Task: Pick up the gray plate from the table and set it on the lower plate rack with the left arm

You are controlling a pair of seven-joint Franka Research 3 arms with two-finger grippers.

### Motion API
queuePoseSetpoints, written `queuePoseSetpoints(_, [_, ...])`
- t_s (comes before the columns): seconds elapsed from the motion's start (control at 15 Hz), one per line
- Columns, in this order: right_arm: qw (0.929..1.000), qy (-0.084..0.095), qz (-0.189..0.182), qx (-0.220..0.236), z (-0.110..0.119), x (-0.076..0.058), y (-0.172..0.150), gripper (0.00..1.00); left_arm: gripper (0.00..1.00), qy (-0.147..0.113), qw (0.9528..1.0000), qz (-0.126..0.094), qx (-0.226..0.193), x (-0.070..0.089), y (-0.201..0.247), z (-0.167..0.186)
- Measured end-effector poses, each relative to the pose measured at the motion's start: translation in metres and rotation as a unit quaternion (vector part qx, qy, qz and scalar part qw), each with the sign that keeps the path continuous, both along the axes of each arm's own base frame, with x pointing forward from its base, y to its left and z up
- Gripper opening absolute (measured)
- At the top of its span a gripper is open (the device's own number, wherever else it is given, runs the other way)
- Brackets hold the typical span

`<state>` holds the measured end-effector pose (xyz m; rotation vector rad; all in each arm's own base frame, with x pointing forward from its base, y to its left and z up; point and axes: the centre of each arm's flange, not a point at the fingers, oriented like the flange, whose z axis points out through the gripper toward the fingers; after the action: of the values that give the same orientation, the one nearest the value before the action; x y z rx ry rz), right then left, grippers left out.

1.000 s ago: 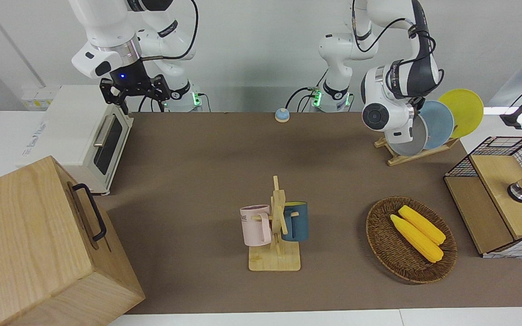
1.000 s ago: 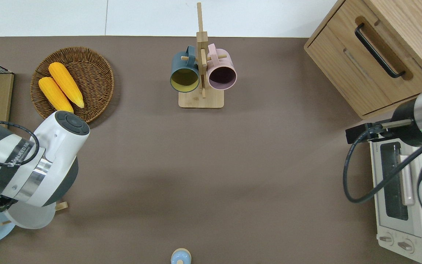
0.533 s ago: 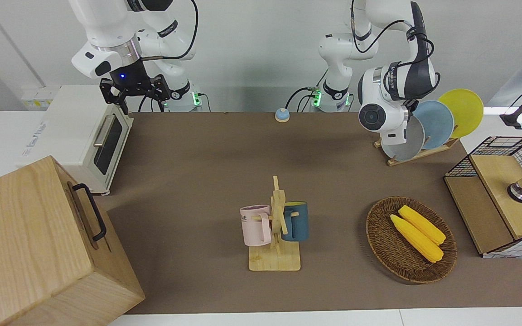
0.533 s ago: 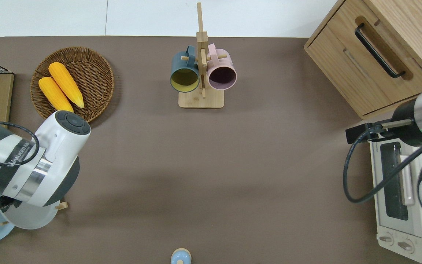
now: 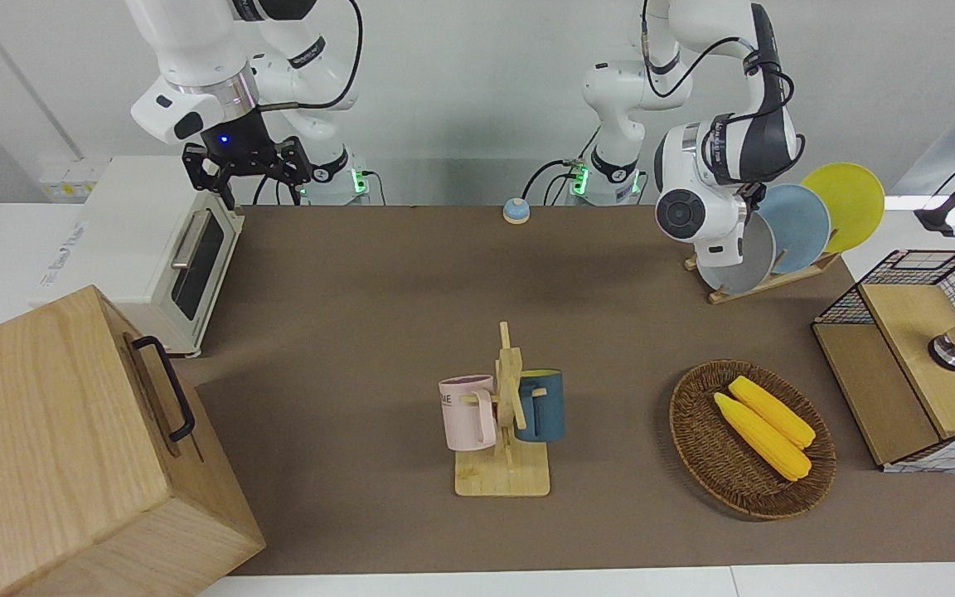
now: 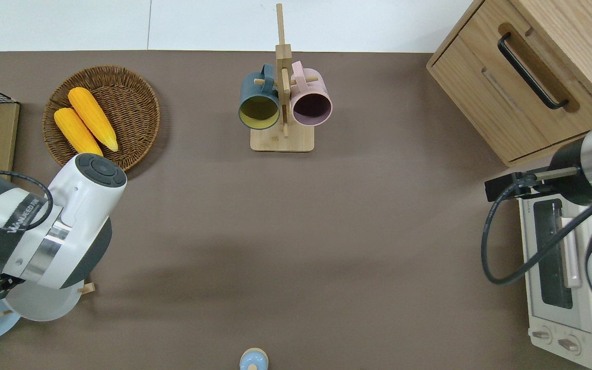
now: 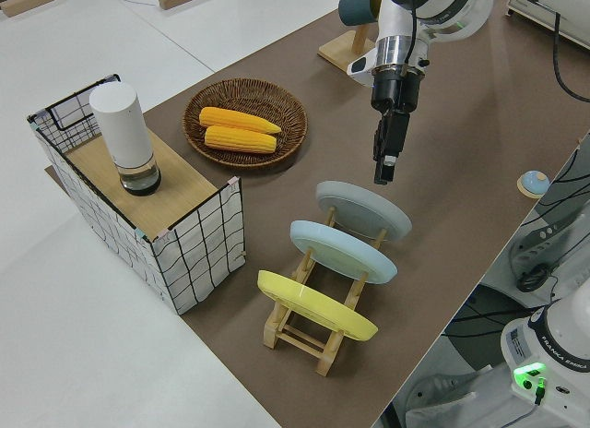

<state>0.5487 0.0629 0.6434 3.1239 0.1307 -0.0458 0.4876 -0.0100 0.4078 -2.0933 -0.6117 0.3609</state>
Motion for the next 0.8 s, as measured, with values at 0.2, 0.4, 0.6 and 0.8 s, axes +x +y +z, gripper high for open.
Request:
queuePoseSetpoints(0.2, [1.0, 0.0, 0.0, 0.0, 0.0, 0.0, 0.0, 0.99, 0.98, -0.014, 0.9983, 0.008, -0.056, 0.008, -0.012, 0.016])
queuePoseSetpoints(0.4, [1.0, 0.0, 0.0, 0.0, 0.0, 0.0, 0.0, 0.99, 0.99, -0.049, 0.9928, 0.008, -0.109, 0.022, -0.024, 0.051])
queuePoseSetpoints(0.6, [1.0, 0.0, 0.0, 0.0, 0.0, 0.0, 0.0, 0.99, 0.99, -0.081, 0.9854, 0.0, -0.15, 0.03, -0.032, 0.083])
queuePoseSetpoints(0.8, [1.0, 0.0, 0.0, 0.0, 0.0, 0.0, 0.0, 0.99, 0.99, -0.097, 0.9714, -0.019, -0.216, 0.034, -0.041, 0.12])
